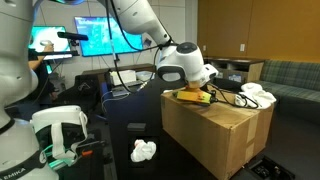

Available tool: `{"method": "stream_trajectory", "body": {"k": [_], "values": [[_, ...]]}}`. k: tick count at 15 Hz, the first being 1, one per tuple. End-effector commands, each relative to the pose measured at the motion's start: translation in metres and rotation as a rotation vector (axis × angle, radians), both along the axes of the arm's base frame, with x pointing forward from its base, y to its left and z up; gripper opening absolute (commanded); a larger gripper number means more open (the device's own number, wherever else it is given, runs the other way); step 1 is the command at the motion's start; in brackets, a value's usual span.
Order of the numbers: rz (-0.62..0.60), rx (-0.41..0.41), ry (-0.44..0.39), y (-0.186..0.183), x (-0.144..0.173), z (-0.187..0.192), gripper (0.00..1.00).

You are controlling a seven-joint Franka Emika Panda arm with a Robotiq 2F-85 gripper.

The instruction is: Put the moose doll on the table, then the white towel on the box, then blue sponge on the table, the white plastic on the box, the turnip plushie on the table, finally, the duster on the box

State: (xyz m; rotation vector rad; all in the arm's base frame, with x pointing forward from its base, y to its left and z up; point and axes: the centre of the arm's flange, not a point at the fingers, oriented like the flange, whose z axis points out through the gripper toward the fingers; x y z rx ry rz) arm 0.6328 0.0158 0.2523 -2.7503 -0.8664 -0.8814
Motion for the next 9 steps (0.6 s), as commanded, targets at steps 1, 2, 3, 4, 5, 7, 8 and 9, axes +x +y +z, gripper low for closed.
{"method": "stream_trajectory", "body": {"k": [1, 2, 3, 4, 5, 7, 8, 9], "values": [[-0.012, -0.048, 0.063, 0.001, 0.01, 0.011, 0.45], [-0.017, -0.063, 0.087, 0.002, 0.009, 0.015, 0.41], [-0.029, -0.072, 0.101, 0.002, 0.008, 0.021, 0.37], [-0.033, -0.08, 0.118, 0.001, 0.006, 0.027, 0.36], [-0.041, -0.092, 0.132, 0.0, 0.005, 0.033, 0.34], [-0.058, -0.107, 0.178, -0.006, -0.001, 0.048, 0.3], [-0.065, -0.113, 0.207, -0.009, -0.005, 0.053, 0.29], [-0.078, -0.116, 0.237, -0.015, -0.011, 0.06, 0.27]]}}
